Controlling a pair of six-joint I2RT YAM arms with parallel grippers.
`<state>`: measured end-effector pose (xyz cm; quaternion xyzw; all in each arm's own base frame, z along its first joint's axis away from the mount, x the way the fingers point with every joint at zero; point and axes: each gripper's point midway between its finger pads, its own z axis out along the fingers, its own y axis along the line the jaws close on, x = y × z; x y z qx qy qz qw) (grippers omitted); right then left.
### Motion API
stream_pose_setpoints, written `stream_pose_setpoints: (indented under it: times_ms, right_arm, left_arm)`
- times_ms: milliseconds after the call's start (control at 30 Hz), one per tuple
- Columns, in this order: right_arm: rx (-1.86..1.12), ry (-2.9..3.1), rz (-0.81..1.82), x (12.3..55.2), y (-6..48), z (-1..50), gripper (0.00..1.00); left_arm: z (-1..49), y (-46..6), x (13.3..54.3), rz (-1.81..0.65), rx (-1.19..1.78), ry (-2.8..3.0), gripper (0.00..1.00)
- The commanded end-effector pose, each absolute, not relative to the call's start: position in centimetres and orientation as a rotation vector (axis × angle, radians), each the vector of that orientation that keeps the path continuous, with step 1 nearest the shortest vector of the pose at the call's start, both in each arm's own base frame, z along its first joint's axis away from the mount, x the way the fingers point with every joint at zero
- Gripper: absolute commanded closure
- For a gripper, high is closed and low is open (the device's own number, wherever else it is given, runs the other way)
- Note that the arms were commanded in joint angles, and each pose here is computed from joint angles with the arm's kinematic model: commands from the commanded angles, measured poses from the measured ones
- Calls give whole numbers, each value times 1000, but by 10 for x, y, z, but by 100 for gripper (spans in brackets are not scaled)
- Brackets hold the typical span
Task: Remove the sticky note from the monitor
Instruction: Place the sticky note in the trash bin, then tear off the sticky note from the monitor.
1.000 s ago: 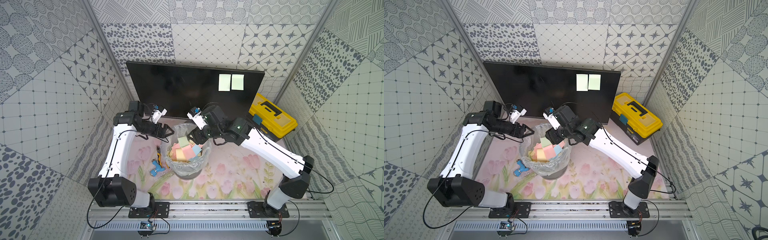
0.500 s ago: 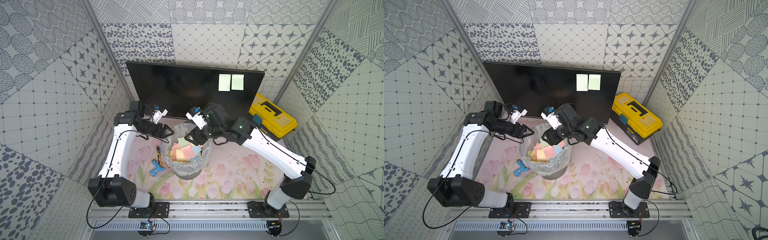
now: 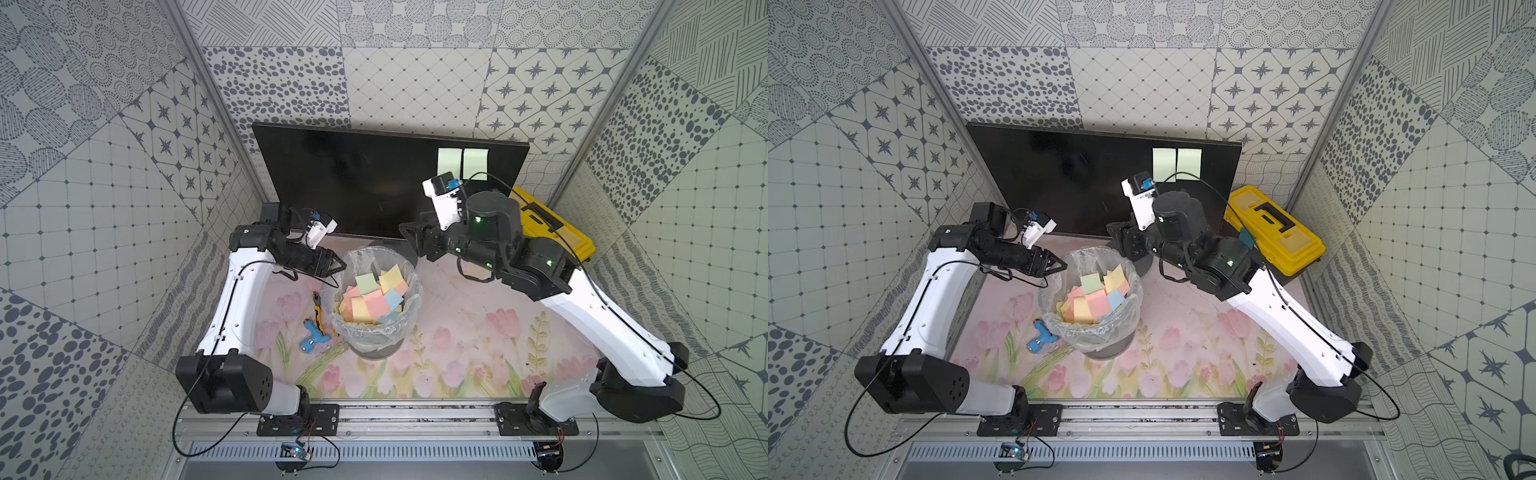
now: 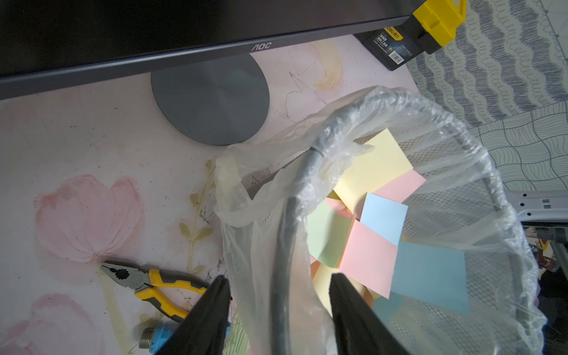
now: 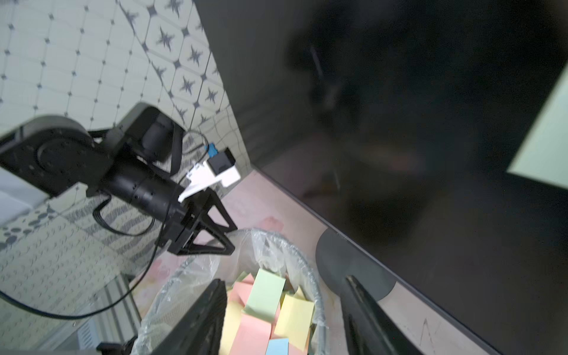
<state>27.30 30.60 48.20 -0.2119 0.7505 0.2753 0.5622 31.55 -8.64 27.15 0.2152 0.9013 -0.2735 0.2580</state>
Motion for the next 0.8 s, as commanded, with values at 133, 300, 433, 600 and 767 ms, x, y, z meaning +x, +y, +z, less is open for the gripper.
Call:
stream_pose_setpoints:
  times_ms: [133,300,433,600,767]
  right_arm:
    - [-80,1603,597,289,223,530,35]
    - [145,1618,782,305,183,515,35]
    - [167,1632,862,311,183,509,35]
    - [202,1671,948,325,185,500,35]
    - [279,1682,1047,342,170,499,35]
  left_arm:
    - [264,-88,310,-732,636,2460,58]
    - [264,-89,310,-739,637,2459,61]
    - [265,-89,310,-742,635,2457,63]
    - [265,-89,311,-742,638,2457,65]
    - [265,-89,310,-742,636,2456,66]
